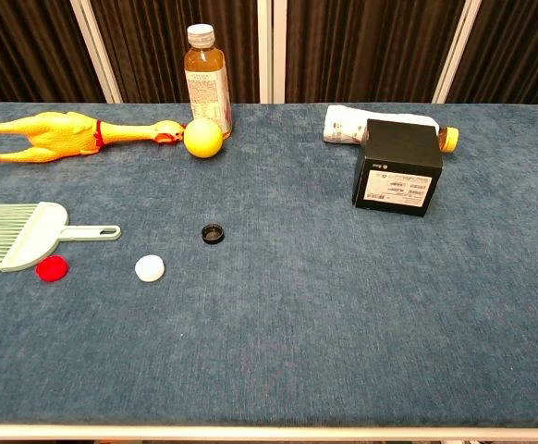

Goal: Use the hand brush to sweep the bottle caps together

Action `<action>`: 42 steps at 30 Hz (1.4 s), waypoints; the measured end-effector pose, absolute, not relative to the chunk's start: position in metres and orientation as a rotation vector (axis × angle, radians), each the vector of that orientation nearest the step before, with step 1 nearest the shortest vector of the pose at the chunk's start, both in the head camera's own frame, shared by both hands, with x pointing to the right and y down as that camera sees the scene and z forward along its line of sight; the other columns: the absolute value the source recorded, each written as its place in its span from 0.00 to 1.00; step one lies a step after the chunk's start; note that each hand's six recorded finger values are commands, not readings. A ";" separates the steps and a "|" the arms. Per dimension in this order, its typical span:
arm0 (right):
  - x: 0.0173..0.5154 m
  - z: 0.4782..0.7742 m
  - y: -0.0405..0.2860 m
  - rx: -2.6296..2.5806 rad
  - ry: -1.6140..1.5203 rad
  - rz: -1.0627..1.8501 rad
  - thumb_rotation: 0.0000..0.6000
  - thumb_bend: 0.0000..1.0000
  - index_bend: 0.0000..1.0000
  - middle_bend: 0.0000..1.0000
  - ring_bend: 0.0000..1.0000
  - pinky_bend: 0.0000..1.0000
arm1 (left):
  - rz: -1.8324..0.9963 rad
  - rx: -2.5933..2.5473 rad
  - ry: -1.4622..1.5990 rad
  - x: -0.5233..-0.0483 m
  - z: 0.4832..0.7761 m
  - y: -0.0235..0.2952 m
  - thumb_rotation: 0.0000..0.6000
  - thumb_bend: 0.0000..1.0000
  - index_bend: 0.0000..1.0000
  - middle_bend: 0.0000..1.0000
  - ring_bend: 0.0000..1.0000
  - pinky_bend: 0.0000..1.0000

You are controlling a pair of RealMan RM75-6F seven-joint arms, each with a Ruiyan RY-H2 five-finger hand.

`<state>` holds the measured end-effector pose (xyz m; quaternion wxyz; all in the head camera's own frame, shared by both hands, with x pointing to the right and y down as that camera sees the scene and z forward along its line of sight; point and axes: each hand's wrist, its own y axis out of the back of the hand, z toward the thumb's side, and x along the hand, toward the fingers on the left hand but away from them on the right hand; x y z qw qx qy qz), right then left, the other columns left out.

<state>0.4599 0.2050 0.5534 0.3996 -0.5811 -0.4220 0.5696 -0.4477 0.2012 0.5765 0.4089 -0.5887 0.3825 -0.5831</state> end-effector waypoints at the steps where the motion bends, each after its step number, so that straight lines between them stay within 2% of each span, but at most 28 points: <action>1: 0.460 0.553 0.205 -1.471 -1.068 1.441 1.00 0.23 0.09 0.19 0.05 0.15 | -1.471 -1.483 0.961 -0.447 0.577 0.201 1.00 0.06 0.16 0.17 0.09 0.10; 15: 0.461 0.550 0.204 -1.474 -1.086 1.423 1.00 0.23 0.09 0.19 0.04 0.15 | -1.476 -1.486 0.963 -0.449 0.582 0.198 1.00 0.06 0.18 0.17 0.09 0.10; 24: 0.464 0.540 0.198 -1.452 -1.095 1.398 1.00 0.23 0.09 0.19 0.04 0.15 | -1.372 -1.523 0.961 -0.428 0.588 0.160 1.00 0.06 0.20 0.22 0.09 0.10; 31: 0.468 0.536 0.195 -1.437 -1.109 1.396 1.00 0.23 0.09 0.19 0.04 0.15 | -1.314 -1.671 0.917 -0.393 0.617 0.124 1.00 0.16 0.29 0.31 0.13 0.10; 37: 0.472 0.536 0.196 -1.430 -1.114 1.406 1.00 0.23 0.09 0.19 0.04 0.15 | -1.340 -1.779 0.809 -0.356 0.656 0.108 1.00 0.16 0.32 0.37 0.18 0.10; 42: 0.475 0.535 0.197 -1.424 -1.118 1.416 1.00 0.23 0.09 0.20 0.04 0.15 | -1.397 -1.805 0.736 -0.332 0.688 0.109 1.00 0.15 0.34 0.39 0.20 0.10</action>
